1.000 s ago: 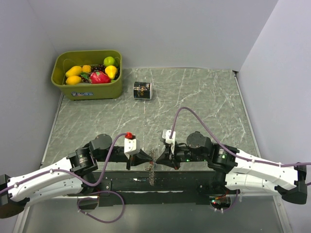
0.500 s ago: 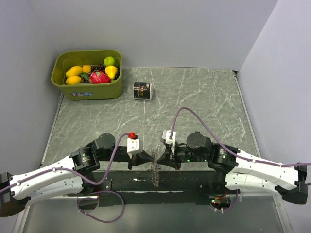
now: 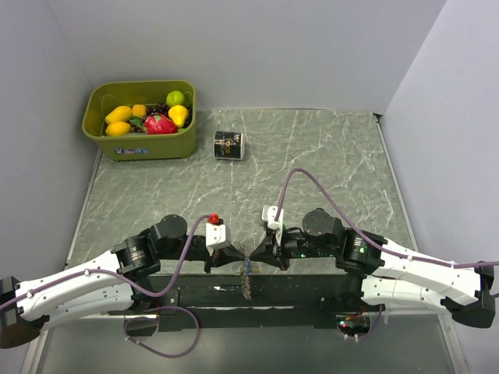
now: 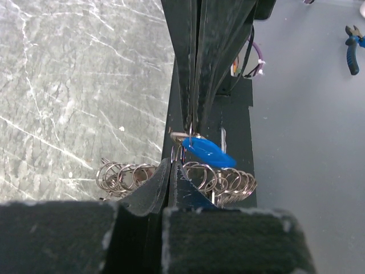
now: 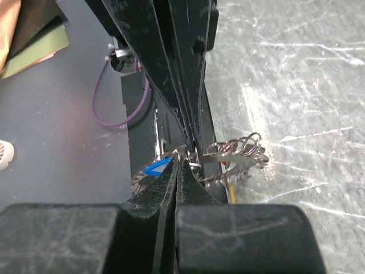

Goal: Put the keys on the keyring

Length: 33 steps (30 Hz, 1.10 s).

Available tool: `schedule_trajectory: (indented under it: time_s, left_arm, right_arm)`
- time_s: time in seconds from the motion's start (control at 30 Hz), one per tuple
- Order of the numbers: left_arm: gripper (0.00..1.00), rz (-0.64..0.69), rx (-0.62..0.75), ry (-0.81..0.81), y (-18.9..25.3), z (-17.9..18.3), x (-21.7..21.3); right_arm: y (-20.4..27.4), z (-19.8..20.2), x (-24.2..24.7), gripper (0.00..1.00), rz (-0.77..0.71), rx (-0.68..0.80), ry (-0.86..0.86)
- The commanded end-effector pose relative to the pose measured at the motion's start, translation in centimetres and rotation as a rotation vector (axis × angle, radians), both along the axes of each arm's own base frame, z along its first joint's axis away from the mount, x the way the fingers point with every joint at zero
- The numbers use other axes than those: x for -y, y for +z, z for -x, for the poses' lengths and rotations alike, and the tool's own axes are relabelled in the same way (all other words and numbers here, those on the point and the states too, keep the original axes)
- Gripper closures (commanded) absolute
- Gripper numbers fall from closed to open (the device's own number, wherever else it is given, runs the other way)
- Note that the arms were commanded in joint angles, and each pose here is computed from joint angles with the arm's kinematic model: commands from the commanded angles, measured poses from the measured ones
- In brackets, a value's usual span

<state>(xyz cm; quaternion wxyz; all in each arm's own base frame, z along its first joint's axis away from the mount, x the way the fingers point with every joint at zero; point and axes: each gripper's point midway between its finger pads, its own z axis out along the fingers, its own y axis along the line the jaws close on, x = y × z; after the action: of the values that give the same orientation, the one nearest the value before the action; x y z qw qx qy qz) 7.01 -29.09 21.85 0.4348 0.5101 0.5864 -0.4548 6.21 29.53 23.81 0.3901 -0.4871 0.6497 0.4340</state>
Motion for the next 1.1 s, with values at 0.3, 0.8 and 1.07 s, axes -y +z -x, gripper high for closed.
schedule_trajectory:
  time_s: [0.3,0.8,1.07]
  left_arm:
    - [0.99,0.089,0.063,0.031,3.5,-0.7,0.2]
    - [0.99,0.071,0.103,-0.008,3.8,-0.6,0.6]
    - [0.99,0.09,0.104,-0.027,4.1,-0.2,0.6]
  right_arm:
    - [3.1,0.0,-0.7,1.0,-0.076,0.033,0.015]
    - [1.9,-0.7,-0.9,1.0,-0.025,0.025,-0.018]
    - [1.1,-1.2,-0.9,1.0,0.002,0.018,-0.046]
